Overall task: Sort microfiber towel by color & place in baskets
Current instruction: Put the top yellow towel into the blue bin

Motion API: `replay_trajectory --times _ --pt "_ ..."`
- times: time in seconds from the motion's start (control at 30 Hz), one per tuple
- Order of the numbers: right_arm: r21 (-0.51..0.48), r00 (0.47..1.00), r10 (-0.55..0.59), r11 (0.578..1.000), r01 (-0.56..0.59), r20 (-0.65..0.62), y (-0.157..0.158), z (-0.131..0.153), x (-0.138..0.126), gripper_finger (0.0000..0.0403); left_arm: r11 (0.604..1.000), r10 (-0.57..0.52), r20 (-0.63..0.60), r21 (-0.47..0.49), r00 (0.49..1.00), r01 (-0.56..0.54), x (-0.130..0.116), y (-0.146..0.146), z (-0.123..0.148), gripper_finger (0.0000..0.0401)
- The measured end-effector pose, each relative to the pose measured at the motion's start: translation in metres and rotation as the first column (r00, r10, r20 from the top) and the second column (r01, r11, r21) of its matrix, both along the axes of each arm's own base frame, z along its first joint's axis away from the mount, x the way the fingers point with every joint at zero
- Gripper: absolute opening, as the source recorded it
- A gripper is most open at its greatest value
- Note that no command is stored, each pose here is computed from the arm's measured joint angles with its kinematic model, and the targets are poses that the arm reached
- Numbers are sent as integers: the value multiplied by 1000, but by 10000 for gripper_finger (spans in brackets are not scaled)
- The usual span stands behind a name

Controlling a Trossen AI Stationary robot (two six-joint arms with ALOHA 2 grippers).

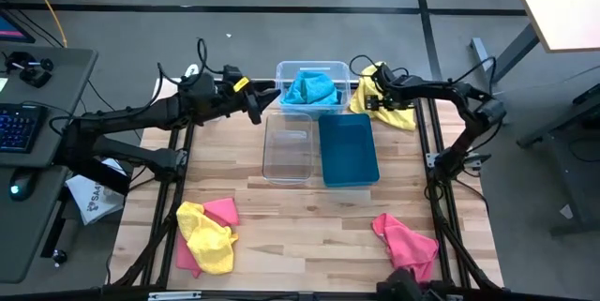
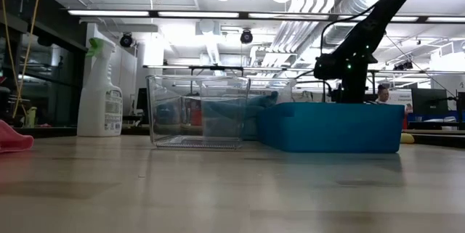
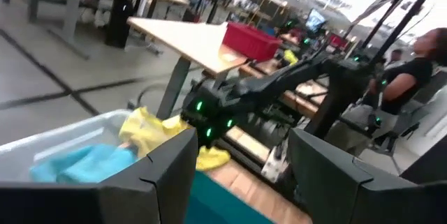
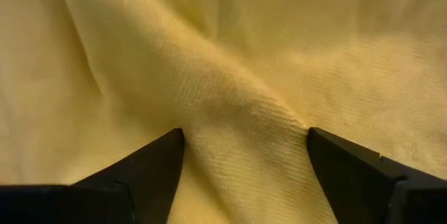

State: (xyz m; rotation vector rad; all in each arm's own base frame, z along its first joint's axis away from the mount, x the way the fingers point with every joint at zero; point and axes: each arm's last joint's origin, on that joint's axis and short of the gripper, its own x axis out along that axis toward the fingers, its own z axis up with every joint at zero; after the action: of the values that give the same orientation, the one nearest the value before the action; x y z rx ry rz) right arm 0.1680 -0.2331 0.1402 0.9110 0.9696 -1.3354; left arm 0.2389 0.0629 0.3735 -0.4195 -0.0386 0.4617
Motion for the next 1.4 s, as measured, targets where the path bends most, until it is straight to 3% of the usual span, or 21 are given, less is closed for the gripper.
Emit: replay_trajectory --times 0.1,0.27,0.3,0.4,0.53,0.63,0.77,0.87,1.03,1.17,1.23,1.3,1.4 --pt "15 998 47 999 -47 -34 4 -1 2 241 999 2 59 33 998 -4 0 0 7 213" --pt "60 991 103 993 -98 -87 11 -2 2 40 994 -1 193 107 981 -20 -9 -2 26 213" --pt "69 987 126 990 -120 -95 13 0 1 22 992 -2 217 124 976 -25 -12 -3 30 213" --pt "36 986 139 990 -136 -89 20 22 0 22 979 -5 280 196 960 -52 -25 -5 43 213" --pt "-212 990 136 967 -140 -31 27 86 -3 6 954 20 313 279 950 -112 -43 -9 55 213" --pt "-402 996 89 913 -78 9 33 145 -14 3 934 25 326 329 945 -138 -56 -12 63 213" --pt "-590 979 141 807 -29 145 50 220 -29 2 919 22 378 356 925 -167 -74 -16 72 213" --pt "-672 895 311 740 -18 319 69 263 -30 2 909 22 396 374 918 -183 -86 -19 77 213" --pt "-742 636 594 668 -49 493 106 295 -6 1 906 21 409 378 912 -190 -94 -21 80 213" --pt "-773 453 731 620 -132 509 137 296 29 1 907 23 388 379 921 -182 -94 -21 78 213" --pt "-768 377 762 617 -172 527 151 292 50 1 908 24 379 379 925 -179 -94 -21 77 213" --pt "-757 323 780 613 -223 536 164 285 70 0 906 24 376 383 926 -180 -94 -21 77 213" --pt "-719 298 787 615 -323 540 180 267 97 0 896 25 373 404 928 -186 -96 -22 78 213"
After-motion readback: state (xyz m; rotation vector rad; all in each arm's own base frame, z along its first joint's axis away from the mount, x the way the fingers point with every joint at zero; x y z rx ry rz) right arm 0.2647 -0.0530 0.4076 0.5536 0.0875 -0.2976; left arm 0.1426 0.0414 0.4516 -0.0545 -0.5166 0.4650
